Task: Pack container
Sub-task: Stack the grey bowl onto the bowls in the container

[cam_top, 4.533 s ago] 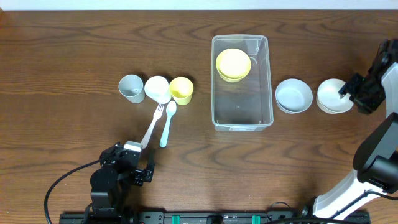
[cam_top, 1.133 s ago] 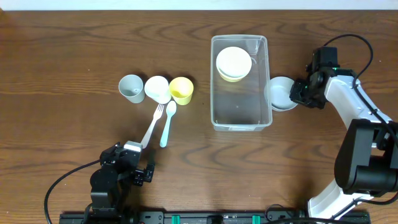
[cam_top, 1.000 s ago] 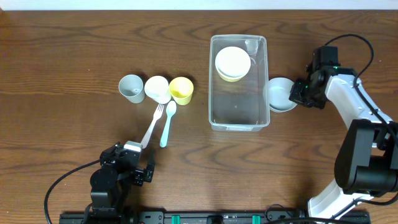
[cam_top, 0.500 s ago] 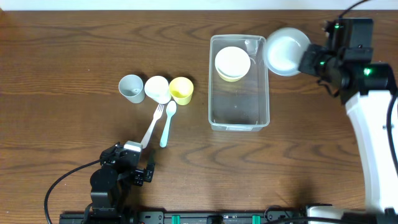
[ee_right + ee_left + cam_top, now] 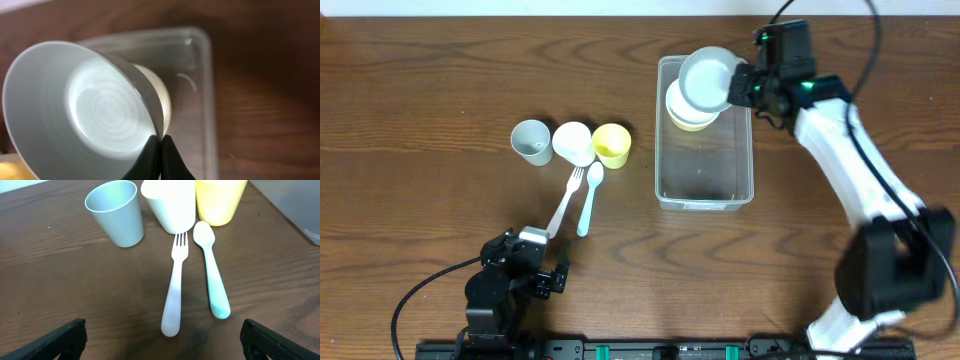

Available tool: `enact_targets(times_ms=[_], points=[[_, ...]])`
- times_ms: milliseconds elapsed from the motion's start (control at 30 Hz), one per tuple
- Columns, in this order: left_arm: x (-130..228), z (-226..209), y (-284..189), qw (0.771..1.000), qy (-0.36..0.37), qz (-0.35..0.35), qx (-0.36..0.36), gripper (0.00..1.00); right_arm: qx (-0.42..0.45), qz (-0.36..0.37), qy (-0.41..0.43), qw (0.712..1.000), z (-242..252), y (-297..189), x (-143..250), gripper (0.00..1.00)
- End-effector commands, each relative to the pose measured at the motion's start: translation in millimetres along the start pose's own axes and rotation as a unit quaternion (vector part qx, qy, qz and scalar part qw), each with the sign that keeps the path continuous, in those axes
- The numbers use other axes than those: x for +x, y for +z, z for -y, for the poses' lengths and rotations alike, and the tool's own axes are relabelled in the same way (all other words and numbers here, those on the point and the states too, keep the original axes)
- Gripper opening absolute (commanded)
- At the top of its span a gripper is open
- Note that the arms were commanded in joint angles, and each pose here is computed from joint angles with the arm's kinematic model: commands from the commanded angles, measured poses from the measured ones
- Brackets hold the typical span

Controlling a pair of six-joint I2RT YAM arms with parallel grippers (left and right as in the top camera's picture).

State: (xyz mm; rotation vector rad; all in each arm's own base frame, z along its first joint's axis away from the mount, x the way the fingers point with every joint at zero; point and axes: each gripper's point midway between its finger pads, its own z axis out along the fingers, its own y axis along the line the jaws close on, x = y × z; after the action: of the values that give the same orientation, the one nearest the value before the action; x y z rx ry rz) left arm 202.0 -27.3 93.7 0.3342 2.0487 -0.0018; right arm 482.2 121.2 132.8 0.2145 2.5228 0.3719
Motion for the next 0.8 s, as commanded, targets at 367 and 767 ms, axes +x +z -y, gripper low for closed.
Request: enact_targets(times_ms=[367, 767], points=[[3.1, 0.0, 1.8, 1.0, -0.01, -0.002, 0.0, 0.98, -0.045, -0.008, -0.011, 0.999, -5.9, -43.7, -3.6, 0.73], [3.1, 0.0, 1.8, 1.0, -0.01, -0.002, 0.0, 0.98, 0.117, -0.001, 0.158, 0.98, 161.7, -138.4, -3.5, 0.97]])
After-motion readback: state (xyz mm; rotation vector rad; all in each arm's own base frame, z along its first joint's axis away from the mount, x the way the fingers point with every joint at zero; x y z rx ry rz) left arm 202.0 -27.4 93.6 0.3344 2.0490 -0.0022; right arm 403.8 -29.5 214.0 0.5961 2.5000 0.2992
